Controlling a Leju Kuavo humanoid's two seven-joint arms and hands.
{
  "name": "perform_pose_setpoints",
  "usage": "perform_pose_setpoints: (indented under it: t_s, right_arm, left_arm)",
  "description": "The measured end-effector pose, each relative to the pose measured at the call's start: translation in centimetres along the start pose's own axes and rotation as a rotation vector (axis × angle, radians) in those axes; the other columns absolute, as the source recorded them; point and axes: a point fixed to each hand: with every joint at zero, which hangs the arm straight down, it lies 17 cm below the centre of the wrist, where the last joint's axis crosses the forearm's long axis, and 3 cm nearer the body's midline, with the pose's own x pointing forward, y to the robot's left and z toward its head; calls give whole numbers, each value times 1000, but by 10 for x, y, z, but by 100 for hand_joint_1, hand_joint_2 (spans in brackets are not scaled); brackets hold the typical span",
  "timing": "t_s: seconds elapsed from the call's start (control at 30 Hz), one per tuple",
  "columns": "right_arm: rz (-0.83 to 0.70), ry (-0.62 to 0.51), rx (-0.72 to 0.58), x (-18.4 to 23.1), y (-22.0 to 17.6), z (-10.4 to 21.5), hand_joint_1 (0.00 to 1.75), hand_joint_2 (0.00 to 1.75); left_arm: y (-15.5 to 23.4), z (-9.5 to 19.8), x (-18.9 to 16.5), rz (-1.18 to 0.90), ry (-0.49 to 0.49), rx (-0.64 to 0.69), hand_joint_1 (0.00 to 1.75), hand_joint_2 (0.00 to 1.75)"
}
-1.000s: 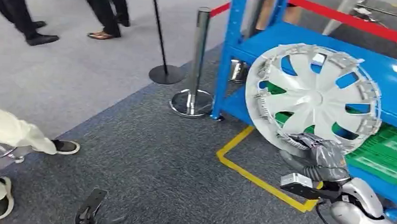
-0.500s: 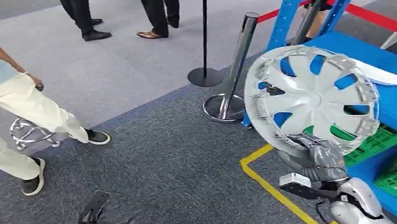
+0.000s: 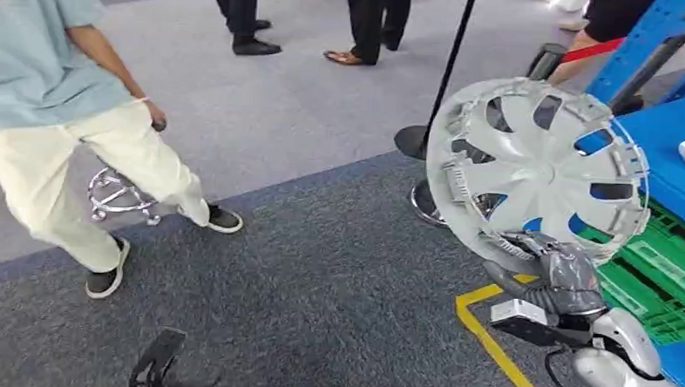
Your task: Take the parts from the cabinet and place them on the table.
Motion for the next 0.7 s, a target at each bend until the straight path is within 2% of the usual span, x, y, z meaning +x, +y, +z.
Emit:
perform_pose_setpoints:
  t_s: [0.7]
  right_arm:
    - [4, -4, -15, 4, -5, 4, 175, 175]
  left_arm:
    - [1, 2, -4, -27, -9, 8, 0, 175]
